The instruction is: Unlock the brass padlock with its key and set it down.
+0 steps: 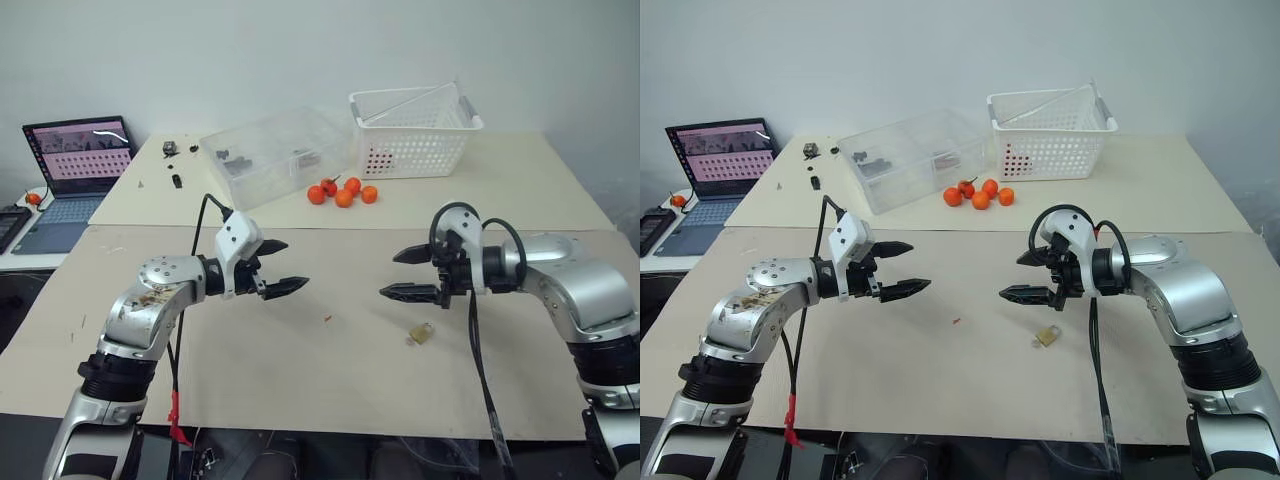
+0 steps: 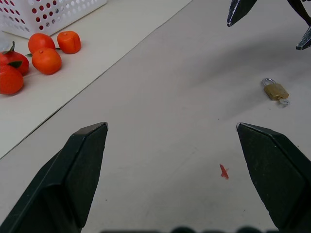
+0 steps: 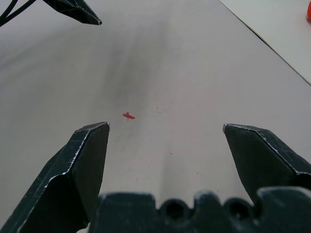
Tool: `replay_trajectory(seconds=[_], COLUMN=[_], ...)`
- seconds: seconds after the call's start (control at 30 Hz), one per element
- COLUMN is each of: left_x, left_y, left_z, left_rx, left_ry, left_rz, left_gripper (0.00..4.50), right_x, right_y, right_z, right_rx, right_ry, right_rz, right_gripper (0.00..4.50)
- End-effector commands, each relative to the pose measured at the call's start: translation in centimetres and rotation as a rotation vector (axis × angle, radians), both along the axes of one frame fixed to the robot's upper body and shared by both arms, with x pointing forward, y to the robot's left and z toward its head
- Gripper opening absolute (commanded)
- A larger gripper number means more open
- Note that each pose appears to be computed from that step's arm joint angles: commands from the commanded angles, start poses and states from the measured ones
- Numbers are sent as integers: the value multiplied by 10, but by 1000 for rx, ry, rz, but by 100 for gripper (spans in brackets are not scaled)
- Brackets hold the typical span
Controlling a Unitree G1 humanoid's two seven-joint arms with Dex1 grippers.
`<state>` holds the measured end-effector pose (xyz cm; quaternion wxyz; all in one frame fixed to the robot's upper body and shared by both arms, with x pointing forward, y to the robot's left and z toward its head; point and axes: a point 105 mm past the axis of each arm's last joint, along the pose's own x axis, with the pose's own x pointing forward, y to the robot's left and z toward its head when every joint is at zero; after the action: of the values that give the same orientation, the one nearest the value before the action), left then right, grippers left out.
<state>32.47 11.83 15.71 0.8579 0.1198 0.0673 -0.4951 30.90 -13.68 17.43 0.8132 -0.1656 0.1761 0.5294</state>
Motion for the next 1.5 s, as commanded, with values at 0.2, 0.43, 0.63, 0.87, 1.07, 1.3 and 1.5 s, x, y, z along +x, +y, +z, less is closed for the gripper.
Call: replay_trajectory(seconds=[0.2, 0.43, 0.63, 0.87, 1.07, 1.3, 1.5], left_x=[21, 9, -7, -12, -16, -19, -18], left_y=[-15, -47, -47, -41, -30, -21, -19], left_z=[41, 21, 9, 8, 9, 11, 16], left_rx=[30, 187, 266, 300, 312, 316, 316], left_ry=[-55, -24, 11, 17, 28, 35, 30], left_rz=[-77, -283, -391, -367, -317, -266, -249], left_gripper=[450, 450, 450, 450, 450, 450, 450], right_x=[-19, -38, -40, -28, -16, -9, -11], right_y=[-13, -47, -48, -45, -46, -42, -41], right_z=[22, -6, -30, -63, -74, -80, -92], right_rx=[-65, -172, -184, -226, -256, -252, -257], right_ry=[-149, -74, -80, -120, -144, -144, -111], right_rz=[83, 94, 143, 223, 272, 305, 334], right_gripper=[442, 442, 442, 442, 442, 442, 326])
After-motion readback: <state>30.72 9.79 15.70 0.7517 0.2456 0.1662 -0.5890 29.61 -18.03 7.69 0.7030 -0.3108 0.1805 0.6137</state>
